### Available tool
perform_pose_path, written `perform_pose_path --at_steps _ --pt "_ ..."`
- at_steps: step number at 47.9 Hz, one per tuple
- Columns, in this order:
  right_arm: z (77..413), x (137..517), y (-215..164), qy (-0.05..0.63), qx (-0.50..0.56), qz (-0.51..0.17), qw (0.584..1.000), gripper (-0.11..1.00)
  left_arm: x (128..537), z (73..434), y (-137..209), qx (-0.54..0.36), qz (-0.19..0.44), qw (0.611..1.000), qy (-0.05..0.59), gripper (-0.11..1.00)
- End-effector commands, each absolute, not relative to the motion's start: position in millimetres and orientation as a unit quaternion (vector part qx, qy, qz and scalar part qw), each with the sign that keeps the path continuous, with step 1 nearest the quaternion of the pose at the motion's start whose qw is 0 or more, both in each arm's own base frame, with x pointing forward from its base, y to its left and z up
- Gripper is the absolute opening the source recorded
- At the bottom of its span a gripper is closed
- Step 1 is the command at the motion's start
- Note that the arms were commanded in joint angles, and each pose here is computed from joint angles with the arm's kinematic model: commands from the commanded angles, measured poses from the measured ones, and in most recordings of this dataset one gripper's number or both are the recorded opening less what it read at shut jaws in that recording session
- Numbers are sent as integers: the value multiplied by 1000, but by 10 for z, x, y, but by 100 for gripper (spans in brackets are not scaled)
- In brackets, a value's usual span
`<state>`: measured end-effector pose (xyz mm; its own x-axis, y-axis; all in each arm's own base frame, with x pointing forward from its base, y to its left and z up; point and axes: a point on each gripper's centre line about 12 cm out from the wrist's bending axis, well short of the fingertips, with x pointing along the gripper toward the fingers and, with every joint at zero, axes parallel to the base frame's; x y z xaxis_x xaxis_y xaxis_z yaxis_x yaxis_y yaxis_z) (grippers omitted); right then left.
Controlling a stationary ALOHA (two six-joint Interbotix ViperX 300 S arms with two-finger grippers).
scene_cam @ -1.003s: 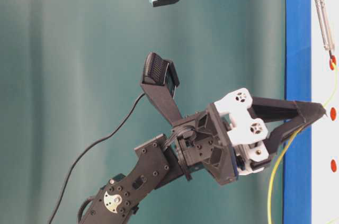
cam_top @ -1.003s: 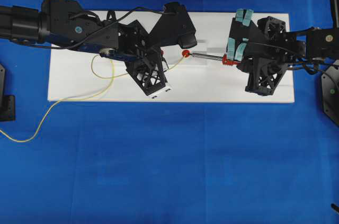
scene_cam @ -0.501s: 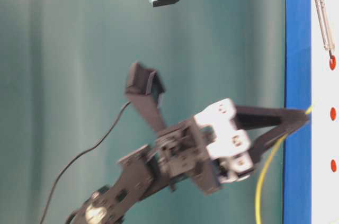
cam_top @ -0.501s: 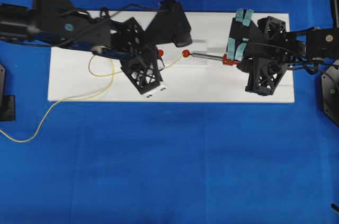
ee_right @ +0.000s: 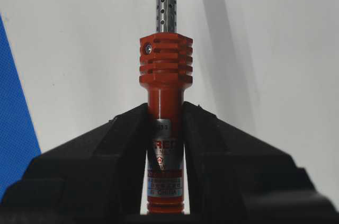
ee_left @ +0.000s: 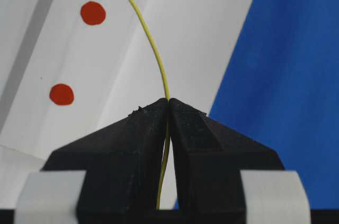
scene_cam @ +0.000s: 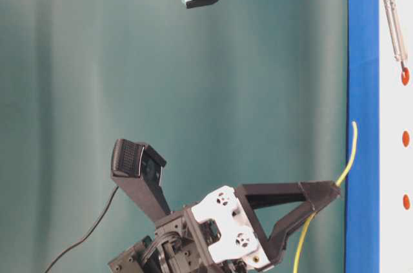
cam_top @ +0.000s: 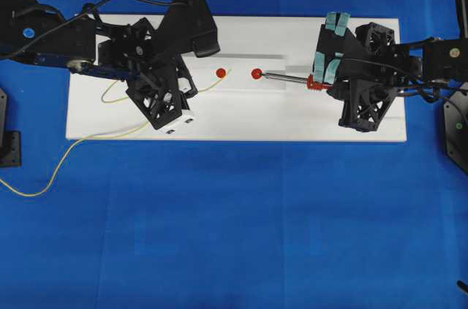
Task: Touch the tip of the soldering iron to the tip of the solder at the mark.
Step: 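Carry the wire and iron back down to the table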
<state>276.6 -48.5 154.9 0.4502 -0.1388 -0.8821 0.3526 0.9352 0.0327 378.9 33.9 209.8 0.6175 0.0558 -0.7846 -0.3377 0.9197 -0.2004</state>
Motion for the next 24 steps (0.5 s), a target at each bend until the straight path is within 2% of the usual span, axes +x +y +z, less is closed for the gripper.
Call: perform_pose_path --at_steps 1,11,24 --pt "1665 2830 -501 486 104 -145 856 6 3783 2248 327 -167 107 894 402 2" --pt "1797 2716 -497 465 101 -145 868 6 3714 2260 310 -167 106 895 401 2" --pt "1989 2361 -443 417 105 -144 891 6 3595 2310 211 -163 94 898 397 2"
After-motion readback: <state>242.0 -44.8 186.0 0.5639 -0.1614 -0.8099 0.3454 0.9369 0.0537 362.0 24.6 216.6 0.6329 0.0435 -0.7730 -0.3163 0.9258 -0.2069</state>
